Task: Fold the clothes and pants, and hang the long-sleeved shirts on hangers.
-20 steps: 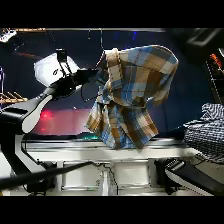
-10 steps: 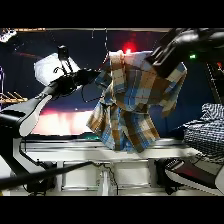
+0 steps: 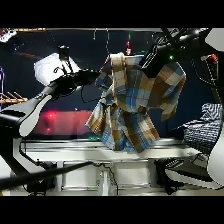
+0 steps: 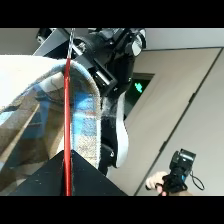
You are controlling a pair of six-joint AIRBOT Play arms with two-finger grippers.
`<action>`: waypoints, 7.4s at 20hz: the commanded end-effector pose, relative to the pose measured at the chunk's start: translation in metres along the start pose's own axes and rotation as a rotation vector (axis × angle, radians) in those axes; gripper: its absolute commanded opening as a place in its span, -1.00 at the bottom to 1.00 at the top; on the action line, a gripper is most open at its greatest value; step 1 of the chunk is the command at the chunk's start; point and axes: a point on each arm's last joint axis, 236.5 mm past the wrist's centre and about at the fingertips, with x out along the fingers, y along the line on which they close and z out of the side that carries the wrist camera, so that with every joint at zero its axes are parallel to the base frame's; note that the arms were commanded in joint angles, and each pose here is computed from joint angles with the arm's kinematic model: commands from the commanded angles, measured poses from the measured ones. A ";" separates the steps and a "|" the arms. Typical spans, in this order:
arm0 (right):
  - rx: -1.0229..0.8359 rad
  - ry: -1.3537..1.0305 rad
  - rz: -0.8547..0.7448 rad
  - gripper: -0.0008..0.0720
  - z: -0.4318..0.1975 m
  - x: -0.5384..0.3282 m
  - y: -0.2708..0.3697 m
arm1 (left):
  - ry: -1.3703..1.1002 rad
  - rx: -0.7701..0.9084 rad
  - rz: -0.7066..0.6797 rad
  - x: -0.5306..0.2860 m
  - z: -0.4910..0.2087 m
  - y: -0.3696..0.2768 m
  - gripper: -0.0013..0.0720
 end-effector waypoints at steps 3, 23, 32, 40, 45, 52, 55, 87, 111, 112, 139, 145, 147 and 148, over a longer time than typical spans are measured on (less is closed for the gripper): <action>-0.110 -0.029 -0.009 -0.89 0.006 0.001 -0.003 | -0.057 0.007 0.008 0.000 0.013 0.002 0.43; -0.089 -0.145 -0.056 -0.90 0.006 -0.080 0.020 | -0.060 0.496 1.146 -0.075 0.159 0.007 -0.75; -0.068 -0.148 -0.050 -0.90 0.007 -0.081 0.021 | -0.195 -0.138 1.015 -0.107 -0.047 0.079 0.60; -0.004 -0.175 0.000 -0.90 0.013 -0.081 0.032 | -0.241 -0.193 0.746 -0.051 -0.064 0.111 0.70; 0.017 -0.165 0.009 -0.90 0.011 -0.081 0.033 | -0.171 -0.067 0.665 -0.005 -0.052 0.108 -0.77; 0.045 -0.067 0.067 -0.90 -0.012 -0.079 0.047 | -0.324 -0.042 0.886 -0.092 0.002 0.135 -0.92; 0.057 -0.059 0.060 -0.90 -0.014 -0.079 0.045 | -0.396 -0.038 0.897 -0.122 0.028 0.125 -0.92; 0.537 -0.351 -0.641 -0.90 -0.022 -0.188 -0.094 | 0.341 0.087 0.278 0.070 -0.105 -0.060 -0.07; 1.349 -0.675 -1.875 -0.90 -0.296 -0.463 -0.196 | 0.641 0.245 0.758 0.030 -0.122 -0.070 -0.07; 1.365 -0.688 -1.875 -0.90 -0.301 -0.464 -0.198 | 0.645 0.246 0.763 0.029 -0.123 -0.069 -0.07; 1.039 -1.059 -1.931 -0.28 -0.260 -0.549 -0.188 | 0.671 0.173 0.855 0.011 -0.129 -0.061 -0.07; 0.925 -1.657 -1.348 0.20 -0.124 -0.543 -0.169 | 0.551 0.246 0.912 0.016 -0.091 -0.052 0.05; 1.034 -1.552 -1.060 0.20 -0.087 -0.481 -0.180 | 0.519 0.296 0.991 0.008 -0.056 -0.056 0.04; 1.012 -1.406 -0.957 0.19 -0.067 -0.440 -0.183 | 0.501 0.336 1.049 0.003 -0.032 -0.061 0.04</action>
